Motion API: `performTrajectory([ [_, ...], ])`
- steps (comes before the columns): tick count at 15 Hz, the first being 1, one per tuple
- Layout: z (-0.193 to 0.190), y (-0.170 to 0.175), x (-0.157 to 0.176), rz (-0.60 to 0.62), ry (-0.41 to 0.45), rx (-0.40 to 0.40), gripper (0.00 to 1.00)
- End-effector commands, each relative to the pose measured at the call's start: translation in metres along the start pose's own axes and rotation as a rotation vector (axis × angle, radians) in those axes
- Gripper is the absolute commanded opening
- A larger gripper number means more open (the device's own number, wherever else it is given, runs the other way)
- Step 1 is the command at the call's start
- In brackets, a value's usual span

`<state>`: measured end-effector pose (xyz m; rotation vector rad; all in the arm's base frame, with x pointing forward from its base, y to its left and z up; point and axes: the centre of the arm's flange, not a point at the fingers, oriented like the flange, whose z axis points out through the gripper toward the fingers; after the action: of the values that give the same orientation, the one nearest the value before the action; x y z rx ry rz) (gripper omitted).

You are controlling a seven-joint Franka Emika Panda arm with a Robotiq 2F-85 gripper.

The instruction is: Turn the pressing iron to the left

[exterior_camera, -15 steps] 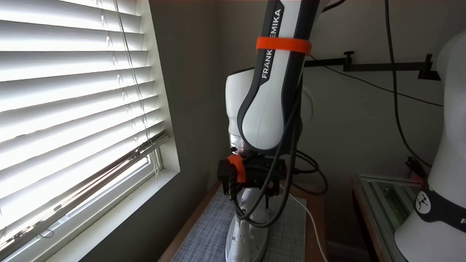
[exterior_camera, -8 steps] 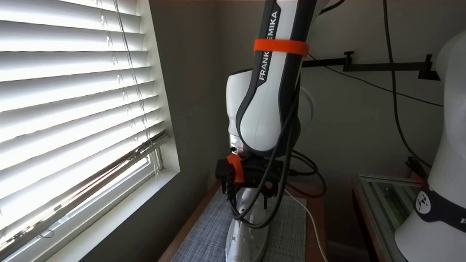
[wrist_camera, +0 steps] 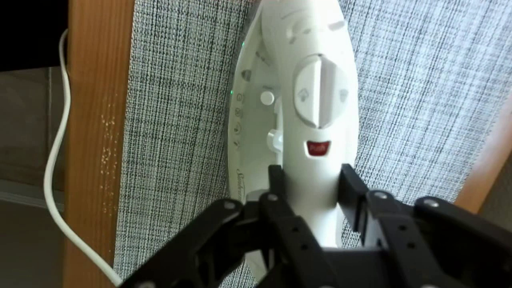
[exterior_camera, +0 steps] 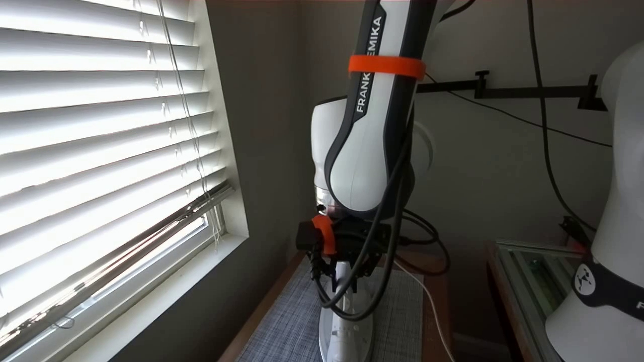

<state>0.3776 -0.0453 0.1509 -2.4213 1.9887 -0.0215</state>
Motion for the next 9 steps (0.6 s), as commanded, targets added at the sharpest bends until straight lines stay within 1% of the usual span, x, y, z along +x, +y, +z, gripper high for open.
performTrajectory([
  [1, 0.0067, 0.0003, -0.0016, 0.013, -0.004, 0.012, 0.63],
  [2, 0.0071, 0.0004, -0.0011, 0.014, -0.004, 0.013, 0.68],
  [6, 0.0094, -0.0013, -0.0014, -0.001, -0.013, 0.021, 0.96],
  [7, 0.0104, -0.0021, -0.0012, -0.011, -0.012, 0.021, 0.99],
  [9, 0.0142, -0.0029, 0.0005, -0.031, -0.012, 0.018, 1.0],
])
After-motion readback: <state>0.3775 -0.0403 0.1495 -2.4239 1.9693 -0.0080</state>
